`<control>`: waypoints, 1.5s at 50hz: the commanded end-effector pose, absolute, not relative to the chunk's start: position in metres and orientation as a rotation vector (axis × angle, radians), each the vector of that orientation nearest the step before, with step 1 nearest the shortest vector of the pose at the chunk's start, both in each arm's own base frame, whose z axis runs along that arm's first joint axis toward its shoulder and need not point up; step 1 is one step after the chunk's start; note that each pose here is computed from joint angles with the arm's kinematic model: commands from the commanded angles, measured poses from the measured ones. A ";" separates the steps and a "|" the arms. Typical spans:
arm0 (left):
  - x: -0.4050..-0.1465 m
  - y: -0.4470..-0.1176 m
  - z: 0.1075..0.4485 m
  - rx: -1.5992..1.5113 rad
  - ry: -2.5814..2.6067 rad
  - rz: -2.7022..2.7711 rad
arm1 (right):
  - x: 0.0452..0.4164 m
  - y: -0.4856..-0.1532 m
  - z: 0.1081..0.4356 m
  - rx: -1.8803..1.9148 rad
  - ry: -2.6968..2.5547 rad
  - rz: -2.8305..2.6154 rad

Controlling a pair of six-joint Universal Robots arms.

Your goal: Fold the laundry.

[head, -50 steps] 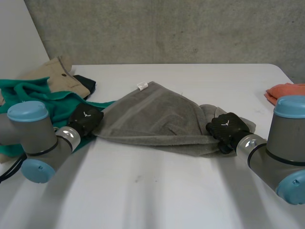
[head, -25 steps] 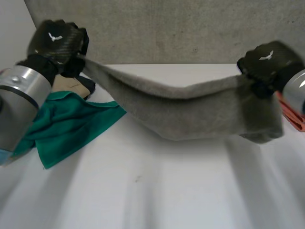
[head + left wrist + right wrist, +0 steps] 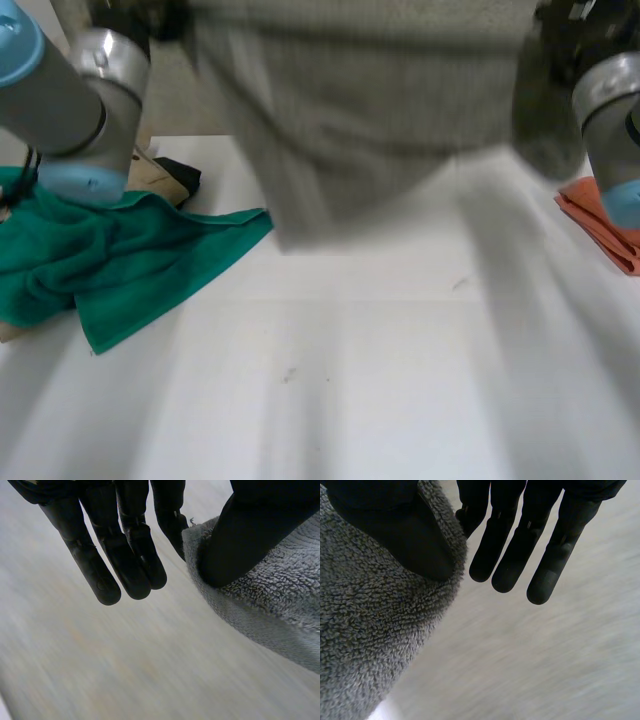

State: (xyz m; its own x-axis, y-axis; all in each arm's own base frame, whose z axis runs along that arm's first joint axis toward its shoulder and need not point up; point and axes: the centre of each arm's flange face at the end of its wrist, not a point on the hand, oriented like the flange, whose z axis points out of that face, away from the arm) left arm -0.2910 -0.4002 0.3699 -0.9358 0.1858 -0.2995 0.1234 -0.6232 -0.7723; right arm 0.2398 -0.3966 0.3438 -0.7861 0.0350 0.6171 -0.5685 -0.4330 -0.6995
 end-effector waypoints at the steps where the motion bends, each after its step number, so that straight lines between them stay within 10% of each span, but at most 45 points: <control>1: -0.294 -0.381 0.431 -0.346 -0.858 2.958 | 0.238 -0.398 0.387 0.548 -1.039 2.492; 22: -0.275 -0.329 0.196 -0.778 -2.002 2.243 | 0.244 -0.366 0.171 1.199 -2.054 1.827; 30: -0.260 -0.282 0.194 -0.838 -2.031 2.148 | 0.229 -0.331 0.144 1.250 -2.243 1.614; 50: -0.246 -0.239 0.195 -0.907 -2.001 2.072 | 0.233 -0.337 0.244 1.354 -1.877 1.738; 75: -0.248 -0.243 0.201 -0.898 -1.975 2.104 | 0.238 -0.436 0.123 1.657 -1.683 1.592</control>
State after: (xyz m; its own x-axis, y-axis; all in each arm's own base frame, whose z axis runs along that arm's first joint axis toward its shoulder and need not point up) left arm -0.2477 -0.2426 0.2005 -0.8161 0.4717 -0.3339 0.3051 -0.1390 -0.9421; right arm 0.2440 -0.4212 0.1381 -0.2838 -0.5094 0.8124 -0.8349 -0.2855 -0.4706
